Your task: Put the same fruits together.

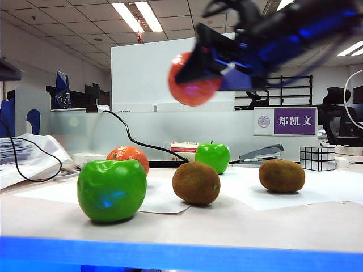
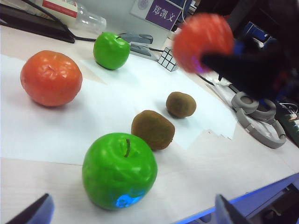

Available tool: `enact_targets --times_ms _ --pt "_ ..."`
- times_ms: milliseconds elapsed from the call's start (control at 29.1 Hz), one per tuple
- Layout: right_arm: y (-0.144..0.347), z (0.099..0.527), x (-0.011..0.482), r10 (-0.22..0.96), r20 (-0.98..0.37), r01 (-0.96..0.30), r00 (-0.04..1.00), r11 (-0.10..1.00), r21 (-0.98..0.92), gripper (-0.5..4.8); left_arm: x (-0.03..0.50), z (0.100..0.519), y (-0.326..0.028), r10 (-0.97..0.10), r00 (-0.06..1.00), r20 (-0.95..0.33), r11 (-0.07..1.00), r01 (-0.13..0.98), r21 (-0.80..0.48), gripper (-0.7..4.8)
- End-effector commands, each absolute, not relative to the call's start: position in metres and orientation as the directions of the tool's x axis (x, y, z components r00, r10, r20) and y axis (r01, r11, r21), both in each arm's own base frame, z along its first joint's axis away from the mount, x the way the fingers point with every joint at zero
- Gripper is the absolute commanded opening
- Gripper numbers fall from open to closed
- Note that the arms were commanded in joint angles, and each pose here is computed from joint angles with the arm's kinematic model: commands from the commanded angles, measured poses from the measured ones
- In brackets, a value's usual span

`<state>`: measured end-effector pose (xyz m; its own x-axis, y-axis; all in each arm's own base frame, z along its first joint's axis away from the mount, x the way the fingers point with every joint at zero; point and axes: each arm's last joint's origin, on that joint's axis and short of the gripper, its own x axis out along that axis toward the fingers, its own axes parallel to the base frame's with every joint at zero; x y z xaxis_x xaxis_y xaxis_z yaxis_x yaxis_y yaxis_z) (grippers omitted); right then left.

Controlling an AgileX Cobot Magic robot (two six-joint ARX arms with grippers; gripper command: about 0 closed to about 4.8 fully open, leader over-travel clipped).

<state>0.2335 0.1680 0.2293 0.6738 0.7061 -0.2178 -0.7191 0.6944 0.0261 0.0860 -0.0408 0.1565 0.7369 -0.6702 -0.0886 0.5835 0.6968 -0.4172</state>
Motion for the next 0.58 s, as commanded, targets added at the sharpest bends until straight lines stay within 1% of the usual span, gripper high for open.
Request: enact_targets --times_ms 34,69,103,137,172,206,240,275,309,412,515,583 --pt "0.194 0.237 0.264 0.776 -0.253 -0.793 0.578 0.607 0.051 -0.08 0.086 0.158 -0.041 -0.669 0.739 -0.081 0.698 0.587 -0.411 4.79" --pt "0.201 0.236 0.273 0.787 -0.263 -0.805 0.558 0.59 0.058 -0.08 0.086 0.158 -0.041 -0.669 0.739 -0.08 0.698 0.587 -0.41 4.79" --pt "0.211 0.233 0.285 0.823 -0.272 -0.84 0.499 0.536 0.083 -0.08 0.086 0.158 -0.041 -0.668 0.74 -0.079 0.698 0.587 -0.41 4.79" --pt "0.216 0.231 0.29 0.838 -0.277 -0.855 0.469 0.51 0.097 -0.08 0.086 0.158 -0.041 -0.668 0.74 -0.079 0.698 0.587 -0.41 4.79" --pt "0.226 0.228 0.298 0.857 -0.303 -0.874 0.417 0.469 0.124 -0.08 0.086 0.158 -0.041 -0.668 0.739 -0.081 0.698 0.586 -0.411 4.79" --pt "0.233 0.226 0.3 0.858 -0.317 -0.879 0.404 0.46 0.127 -0.08 0.086 0.158 -0.041 -0.668 0.74 -0.081 0.699 0.586 -0.411 4.79" --pt "0.248 0.224 0.3 0.873 -0.343 -0.907 0.348 0.406 0.114 -0.08 0.086 0.158 -0.041 -0.668 0.739 -0.08 0.698 0.587 -0.41 4.79" --pt "0.255 0.224 0.3 0.878 -0.354 -0.917 0.324 0.383 0.11 -0.08 0.086 0.158 -0.041 -0.669 0.739 -0.081 0.698 0.587 -0.411 4.79" --pt "0.271 0.223 0.298 0.884 -0.377 -0.938 0.276 0.334 0.096 -0.08 0.086 0.158 -0.041 -0.668 0.739 -0.081 0.698 0.586 -0.411 4.79" --pt "0.299 0.218 0.295 0.883 -0.415 -0.96 0.218 0.271 0.073 -0.08 0.086 0.158 -0.041 -0.668 0.739 -0.081 0.698 0.586 -0.411 4.79" --pt "0.312 0.206 0.299 0.847 -0.457 -0.947 0.271 0.319 0.03 -0.08 0.086 0.158 -0.041 -0.669 0.739 -0.08 0.697 0.586 -0.414 4.79" --pt "0.315 0.199 0.302 0.837 -0.473 -0.947 0.274 0.321 0.019 -0.08 0.086 0.158 -0.041 -0.668 0.739 -0.08 0.697 0.585 -0.414 4.79"
